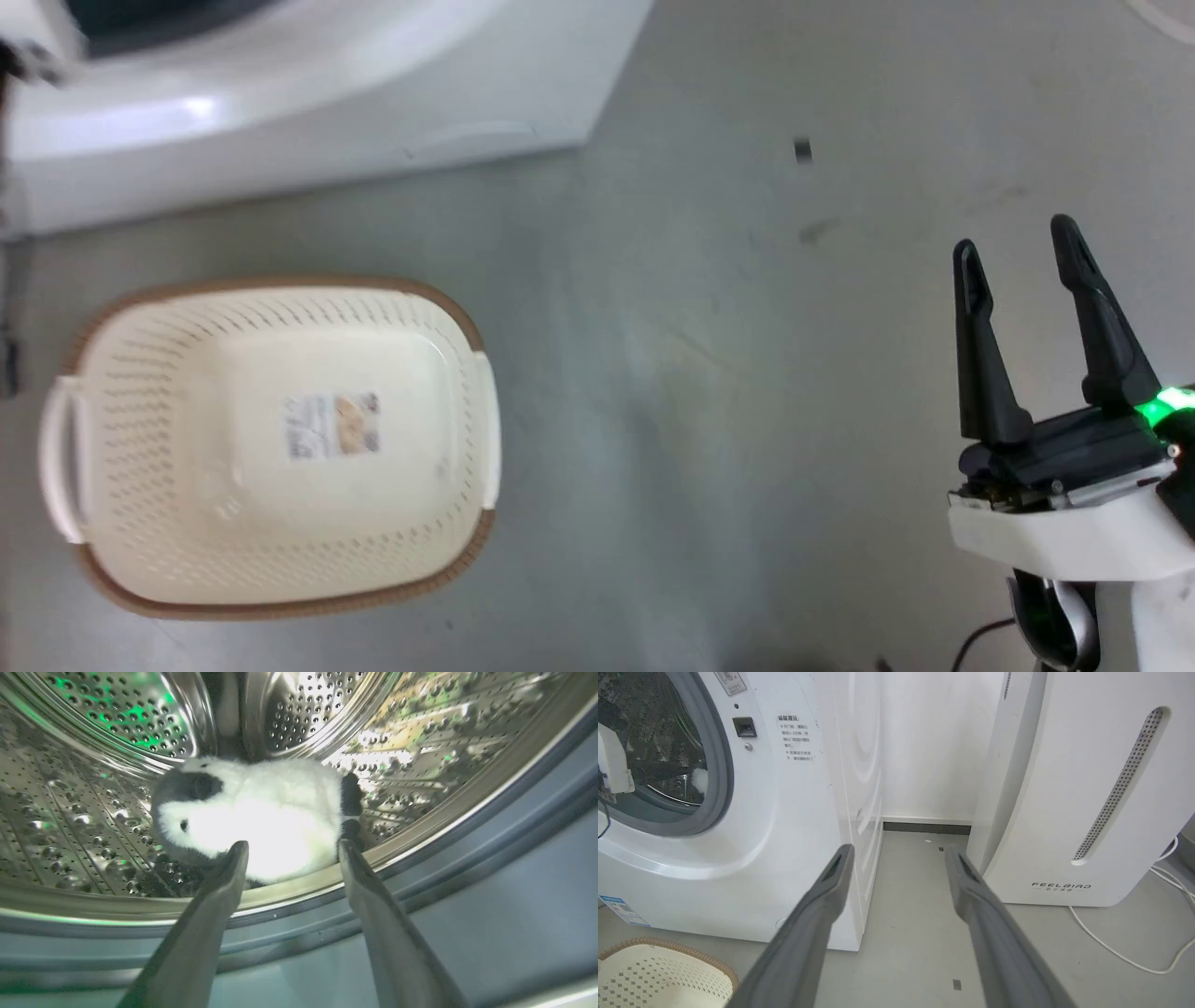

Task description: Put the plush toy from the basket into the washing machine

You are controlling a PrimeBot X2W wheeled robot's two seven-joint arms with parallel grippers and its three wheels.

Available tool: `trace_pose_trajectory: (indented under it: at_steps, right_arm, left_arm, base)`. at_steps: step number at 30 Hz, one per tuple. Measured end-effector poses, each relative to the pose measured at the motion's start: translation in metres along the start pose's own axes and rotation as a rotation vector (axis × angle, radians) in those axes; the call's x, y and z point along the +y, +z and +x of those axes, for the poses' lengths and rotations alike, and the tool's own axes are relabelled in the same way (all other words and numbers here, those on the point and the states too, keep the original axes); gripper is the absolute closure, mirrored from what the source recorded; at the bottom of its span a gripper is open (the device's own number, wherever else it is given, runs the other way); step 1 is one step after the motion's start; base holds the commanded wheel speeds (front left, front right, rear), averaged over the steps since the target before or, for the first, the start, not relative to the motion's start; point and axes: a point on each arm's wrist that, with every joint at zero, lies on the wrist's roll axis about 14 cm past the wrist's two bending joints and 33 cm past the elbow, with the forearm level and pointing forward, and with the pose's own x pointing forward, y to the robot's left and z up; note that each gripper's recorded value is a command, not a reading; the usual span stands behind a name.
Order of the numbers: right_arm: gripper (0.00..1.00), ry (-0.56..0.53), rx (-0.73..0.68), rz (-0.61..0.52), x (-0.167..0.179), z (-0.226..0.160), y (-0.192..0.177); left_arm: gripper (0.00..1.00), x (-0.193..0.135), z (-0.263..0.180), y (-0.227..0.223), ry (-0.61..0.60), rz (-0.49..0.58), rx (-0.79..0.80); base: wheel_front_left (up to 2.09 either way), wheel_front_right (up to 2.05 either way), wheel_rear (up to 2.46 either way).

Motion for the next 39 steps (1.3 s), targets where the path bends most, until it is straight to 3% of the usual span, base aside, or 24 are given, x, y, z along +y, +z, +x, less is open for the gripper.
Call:
trace_pose_trajectory:
  at_steps: [13, 26, 35, 39]
  right_arm:
    - [0.00, 0.069, -0.160, 0.001, 0.025, -0.028, 0.069]
    - [0.00, 0.146, -0.253, 0.020, 0.051, -0.052, 0.106]
    - [0.00, 0.184, -0.235, 0.033, 0.064, -0.065, 0.102]
    - [0.00, 0.191, -0.210, 0.035, 0.066, -0.070, 0.095]
  left_arm:
    - [0.00, -0.024, -0.131, 0.092, -0.026, -0.127, -0.328]
    - [0.00, -0.047, -0.283, 0.051, 0.102, -0.244, -0.380]
    - [0.00, -0.063, -0.336, 0.018, 0.164, -0.292, -0.329]
    - [0.00, -0.070, -0.349, 0.014, 0.164, -0.264, -0.326]
  base:
    - [0.00, 0.00, 0.00]
    - [0.00, 0.00, 0.00]
    - [0.00, 0.00, 0.00]
    - [0.00, 0.00, 0.00]
